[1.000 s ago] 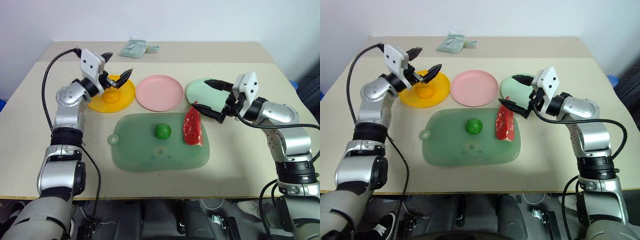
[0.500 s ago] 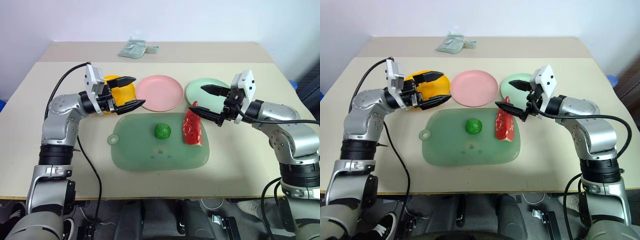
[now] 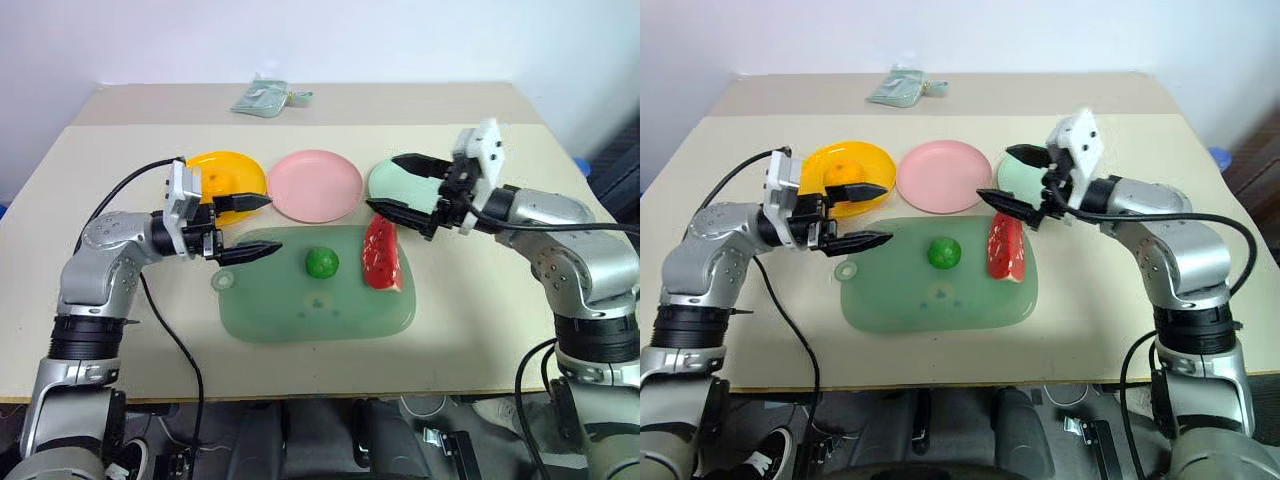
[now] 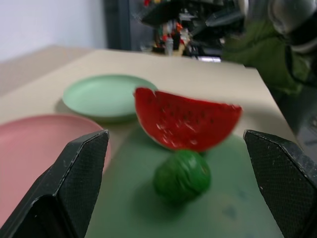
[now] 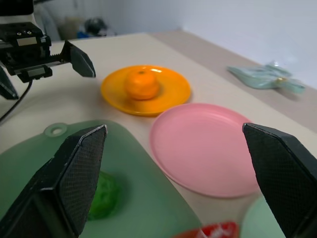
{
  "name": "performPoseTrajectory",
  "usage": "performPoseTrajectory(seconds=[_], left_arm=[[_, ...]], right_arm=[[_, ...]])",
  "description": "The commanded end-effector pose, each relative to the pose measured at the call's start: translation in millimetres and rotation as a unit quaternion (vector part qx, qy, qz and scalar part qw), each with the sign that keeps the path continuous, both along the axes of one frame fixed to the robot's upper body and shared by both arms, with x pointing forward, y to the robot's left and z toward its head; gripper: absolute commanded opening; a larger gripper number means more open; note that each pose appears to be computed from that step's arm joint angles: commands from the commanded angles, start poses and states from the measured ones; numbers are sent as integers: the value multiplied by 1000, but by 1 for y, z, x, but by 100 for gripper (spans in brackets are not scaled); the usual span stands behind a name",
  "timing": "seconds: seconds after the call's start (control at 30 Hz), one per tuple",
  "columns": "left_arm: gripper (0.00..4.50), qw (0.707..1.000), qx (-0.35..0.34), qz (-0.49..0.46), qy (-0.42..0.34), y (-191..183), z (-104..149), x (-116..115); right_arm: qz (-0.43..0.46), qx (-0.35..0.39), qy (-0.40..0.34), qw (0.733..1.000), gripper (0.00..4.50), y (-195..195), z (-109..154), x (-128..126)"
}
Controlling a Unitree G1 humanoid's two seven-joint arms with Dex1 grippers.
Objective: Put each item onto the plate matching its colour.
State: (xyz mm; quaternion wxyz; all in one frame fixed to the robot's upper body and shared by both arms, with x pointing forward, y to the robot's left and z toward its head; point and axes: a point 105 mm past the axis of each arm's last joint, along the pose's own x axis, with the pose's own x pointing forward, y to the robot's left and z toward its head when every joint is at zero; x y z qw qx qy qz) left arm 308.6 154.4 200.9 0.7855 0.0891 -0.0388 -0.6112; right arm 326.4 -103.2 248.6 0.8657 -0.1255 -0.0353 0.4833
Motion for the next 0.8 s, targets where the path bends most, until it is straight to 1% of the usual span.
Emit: performPoseTrajectory(seconds=[0.03,0.07,0.17,0.2,0.23,0.37,0.5,0.57,0.63,0.8], left_arm=[[447,1000,17,-1,-20,14,7,-10],[447,1000,18,-1,-18,15,6,-11],[447,1000,16,-3,-21,13,5,-14],[447,1000,12,-1,-22,13,5,-15],[447,1000,8,1,-19,13,5,-17],[447,1000,5,5,-19,15,1,-21],[447,1000,4,6,-19,16,0,-24],[447,1000,0,10,-21,15,0,-24],[447,1000,-2,12,-21,15,-1,-24],[447,1000,-5,15,-22,15,-1,-25]], right_arm=[[51,-99,-4,994,450,36,-5,-18],[48,-130,13,990,450,39,-13,-15],[35,-133,67,988,450,41,-15,-4],[46,-131,95,986,450,47,-16,-6],[51,-148,105,982,450,53,-20,-6],[46,-192,110,974,450,60,-30,-1],[57,-229,130,963,450,57,-45,-5],[59,-233,131,962,450,58,-47,-5],[55,-216,133,966,450,60,-43,-2],[47,-211,126,968,450,60,-41,1]])
